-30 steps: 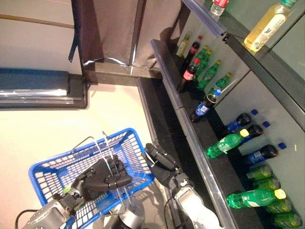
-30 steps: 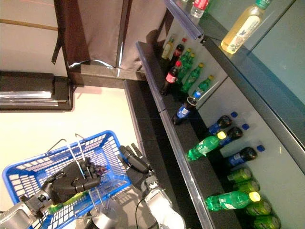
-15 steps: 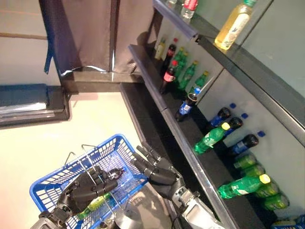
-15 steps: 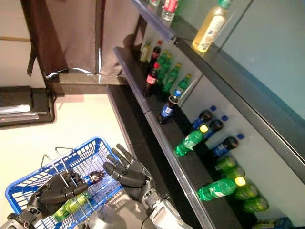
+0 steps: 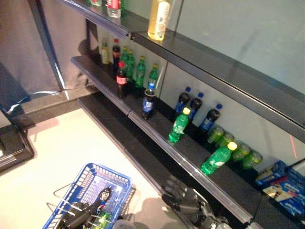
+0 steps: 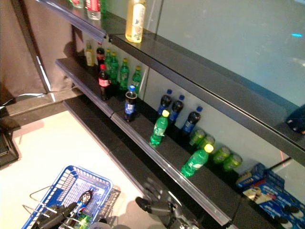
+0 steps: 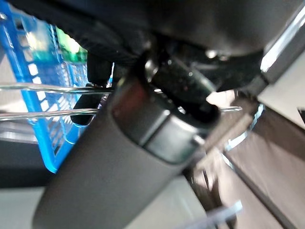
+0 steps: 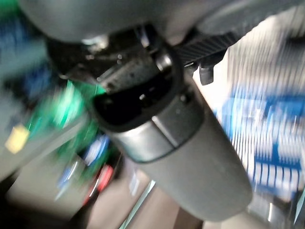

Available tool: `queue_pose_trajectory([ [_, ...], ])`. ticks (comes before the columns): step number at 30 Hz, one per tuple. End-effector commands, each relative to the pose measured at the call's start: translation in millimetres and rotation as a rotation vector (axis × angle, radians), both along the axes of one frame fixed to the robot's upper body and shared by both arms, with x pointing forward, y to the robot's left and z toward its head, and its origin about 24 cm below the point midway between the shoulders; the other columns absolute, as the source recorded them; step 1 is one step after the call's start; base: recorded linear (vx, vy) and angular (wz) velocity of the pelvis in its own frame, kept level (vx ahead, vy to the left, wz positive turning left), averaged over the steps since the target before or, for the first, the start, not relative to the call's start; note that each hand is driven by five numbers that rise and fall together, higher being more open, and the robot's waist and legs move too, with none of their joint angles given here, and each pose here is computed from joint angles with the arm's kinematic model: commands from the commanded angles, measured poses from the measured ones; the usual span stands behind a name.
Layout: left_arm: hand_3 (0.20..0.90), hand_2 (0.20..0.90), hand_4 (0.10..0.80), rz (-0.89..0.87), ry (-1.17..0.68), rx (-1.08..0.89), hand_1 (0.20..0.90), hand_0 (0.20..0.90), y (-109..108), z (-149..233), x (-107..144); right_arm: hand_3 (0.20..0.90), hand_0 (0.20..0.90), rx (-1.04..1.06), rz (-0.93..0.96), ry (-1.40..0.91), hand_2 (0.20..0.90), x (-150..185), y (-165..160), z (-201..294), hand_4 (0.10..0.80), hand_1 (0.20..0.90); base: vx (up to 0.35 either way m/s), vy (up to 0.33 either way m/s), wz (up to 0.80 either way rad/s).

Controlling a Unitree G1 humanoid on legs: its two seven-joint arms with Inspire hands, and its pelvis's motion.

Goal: Pick up the drink and place into the basket.

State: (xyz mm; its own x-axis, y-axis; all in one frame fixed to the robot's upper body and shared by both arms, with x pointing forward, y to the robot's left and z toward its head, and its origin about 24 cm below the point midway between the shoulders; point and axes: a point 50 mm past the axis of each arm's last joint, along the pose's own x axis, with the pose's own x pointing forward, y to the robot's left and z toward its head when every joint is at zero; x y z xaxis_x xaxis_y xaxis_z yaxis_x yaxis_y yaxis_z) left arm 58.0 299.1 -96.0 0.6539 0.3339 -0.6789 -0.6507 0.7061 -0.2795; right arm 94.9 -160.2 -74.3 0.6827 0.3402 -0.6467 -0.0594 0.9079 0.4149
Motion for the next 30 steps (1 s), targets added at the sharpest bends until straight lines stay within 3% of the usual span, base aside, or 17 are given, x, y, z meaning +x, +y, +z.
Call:
queue_pose_trajectory([
  [1, 0.2, 0.3, 0.1, -0.134, -0.416, 0.121, 0.3, 0.3, -7.0, 50.4, 75.7, 0.9, 0.9, -0.094, 0.012, -0.2, 0.9, 29.9, -8.0, 18.3, 0.8, 0.9, -0.17, -0.06, 0.4],
  [9, 0.2, 0.3, 0.1, -0.026, -0.31, 0.013, 0.3, 0.3, -27.7, 12.9, 82.5, 0.9, 0.9, -0.346, -0.017, 0.082, 0.9, -0.9, -25.7, -43.8, 0.8, 0.9, -0.192, -0.01, 0.05],
  [13, 0.2, 0.3, 0.1, -0.042, -0.245, -0.036, 0.3, 0.3, -50.9, -2.6, 87.8, 0.9, 0.9, -0.428, -0.092, 0.213, 0.9, -17.5, -45.3, -58.2, 0.8, 0.9, -0.039, 0.279, 0.79],
  [16, 0.2, 0.3, 0.1, 0.017, -0.2, -0.063, 0.3, 0.3, -61.8, -14.6, 75.1, 0.9, 0.9, -0.496, -0.12, 0.303, 0.9, -31.6, -64.7, -68.8, 0.8, 0.9, 0.114, 0.38, 0.22],
  [21, 0.2, 0.3, 0.1, 0.004, -0.164, -0.064, 0.3, 0.3, -63.4, -20.0, 77.2, 0.9, 0.9, -0.578, -0.239, 0.448, 0.9, -65.3, -77.4, -83.6, 0.8, 0.9, 0.218, 0.458, 0.1],
  [23, 0.2, 0.3, 0.1, -0.111, -0.184, -0.008, 0.3, 0.3, -63.2, -13.1, 90.0, 0.9, 0.9, -0.596, -0.336, 0.515, 0.9, -74.5, -77.5, -87.5, 0.8, 0.9, 0.213, 0.525, 0.11],
  [30, 0.2, 0.3, 0.1, -0.126, -0.249, 0.011, 0.3, 0.3, -59.0, 0.9, 106.4, 0.9, 0.9, -0.6, -0.439, 0.525, 0.9, -60.2, -79.8, -87.8, 0.8, 0.9, 0.117, 0.405, 0.06],
])
